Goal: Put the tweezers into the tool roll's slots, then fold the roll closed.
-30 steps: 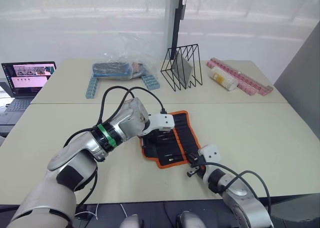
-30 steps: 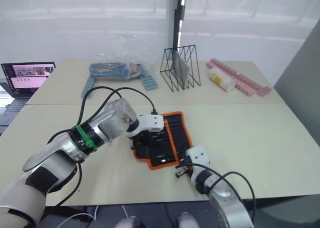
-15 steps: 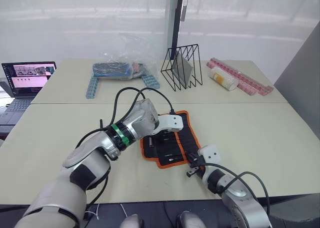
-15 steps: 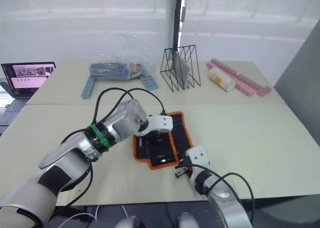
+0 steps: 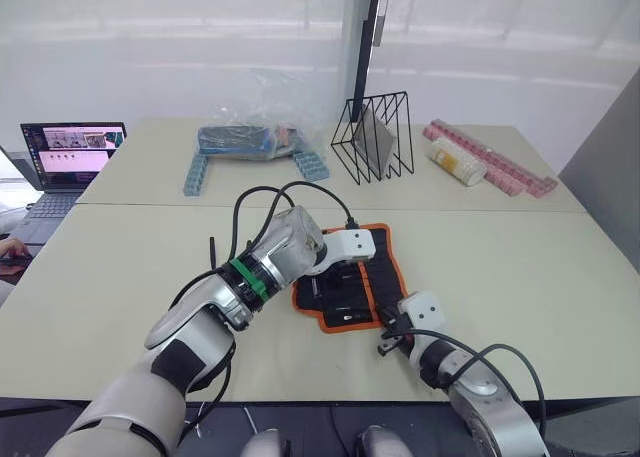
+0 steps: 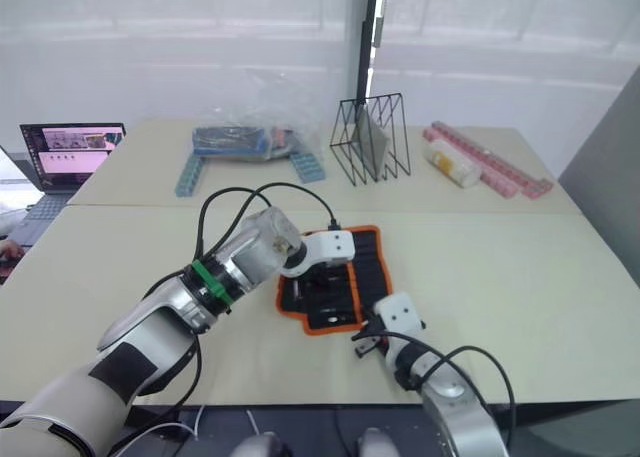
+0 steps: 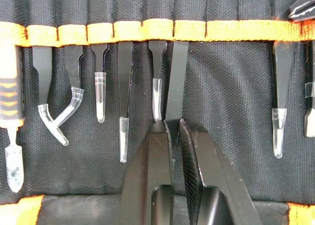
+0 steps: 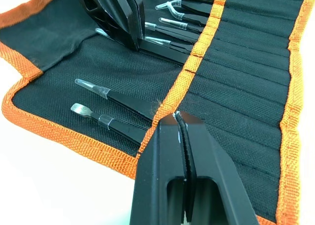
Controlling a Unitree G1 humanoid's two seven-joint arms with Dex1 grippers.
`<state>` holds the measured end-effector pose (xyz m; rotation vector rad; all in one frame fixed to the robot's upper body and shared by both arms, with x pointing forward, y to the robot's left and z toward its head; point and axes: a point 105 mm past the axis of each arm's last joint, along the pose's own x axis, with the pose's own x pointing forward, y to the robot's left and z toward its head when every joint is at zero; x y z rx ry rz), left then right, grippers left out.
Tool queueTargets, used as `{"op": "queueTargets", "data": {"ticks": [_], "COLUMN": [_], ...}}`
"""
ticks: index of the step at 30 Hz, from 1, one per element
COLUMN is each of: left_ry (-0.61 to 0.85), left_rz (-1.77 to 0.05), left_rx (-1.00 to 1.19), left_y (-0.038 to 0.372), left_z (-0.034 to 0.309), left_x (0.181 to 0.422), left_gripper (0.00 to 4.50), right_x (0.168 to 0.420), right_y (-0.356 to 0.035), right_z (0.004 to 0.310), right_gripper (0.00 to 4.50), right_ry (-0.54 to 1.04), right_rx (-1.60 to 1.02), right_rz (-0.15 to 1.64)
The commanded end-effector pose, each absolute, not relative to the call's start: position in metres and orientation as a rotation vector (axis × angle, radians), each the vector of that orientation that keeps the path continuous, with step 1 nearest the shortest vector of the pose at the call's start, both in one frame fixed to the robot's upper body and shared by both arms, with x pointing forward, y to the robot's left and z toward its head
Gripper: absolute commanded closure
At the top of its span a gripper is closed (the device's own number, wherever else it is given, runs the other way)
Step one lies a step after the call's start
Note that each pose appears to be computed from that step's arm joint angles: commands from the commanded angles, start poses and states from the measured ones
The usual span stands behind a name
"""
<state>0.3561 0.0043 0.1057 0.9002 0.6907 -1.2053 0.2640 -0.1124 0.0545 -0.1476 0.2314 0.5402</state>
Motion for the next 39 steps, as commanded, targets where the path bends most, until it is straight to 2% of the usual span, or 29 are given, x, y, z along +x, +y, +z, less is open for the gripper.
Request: {"op": "queueTargets", "data": {"ticks": [1,7,25,27,32,36,38,39], "left_ry": [0.593,0.565,0.553,0.543,0.524,0.497,0.484,0.474], "left_rz": [-1.279,-1.263,-1.267,-1.260,-1.249,-1.229,-1.212,-1.194], "left_rx": [0.920,1.021,0.967,0.965,0.980,0.972,0.952,0.929], "left_y": [-0.014,-0.002,-0.008,-0.006,0.000,0.009,0.018,0.027], "left_z": [0.111,0.110,0.096,0.100,0.107,0.125,0.138,0.146], "left_x": [0.347,0.353,0.353,0.354,0.355,0.355,0.354,0.353], "left_gripper": [4.49,4.49,4.49,3.64,2.10,0.77,0.16,0.06], "right_x": [0.246,0.246,0.243,0.243,0.244,0.246,0.249,0.250], "right_y": [-0.095,-0.095,-0.099,-0.099,-0.100,-0.100,-0.100,-0.100], "right_z": [0.023,0.022,0.022,0.022,0.021,0.020,0.019,0.020], "right_gripper": [4.50,4.50,4.50,4.50,4.50,4.50,4.50,4.50], "right_ry": [0.370,0.373,0.388,0.388,0.394,0.404,0.405,0.406], "right_rx": [-0.107,-0.110,-0.117,-0.119,-0.125,-0.135,-0.140,-0.143], "right_rz": [0.626,0.629,0.624,0.623,0.620,0.623,0.625,0.625]}}
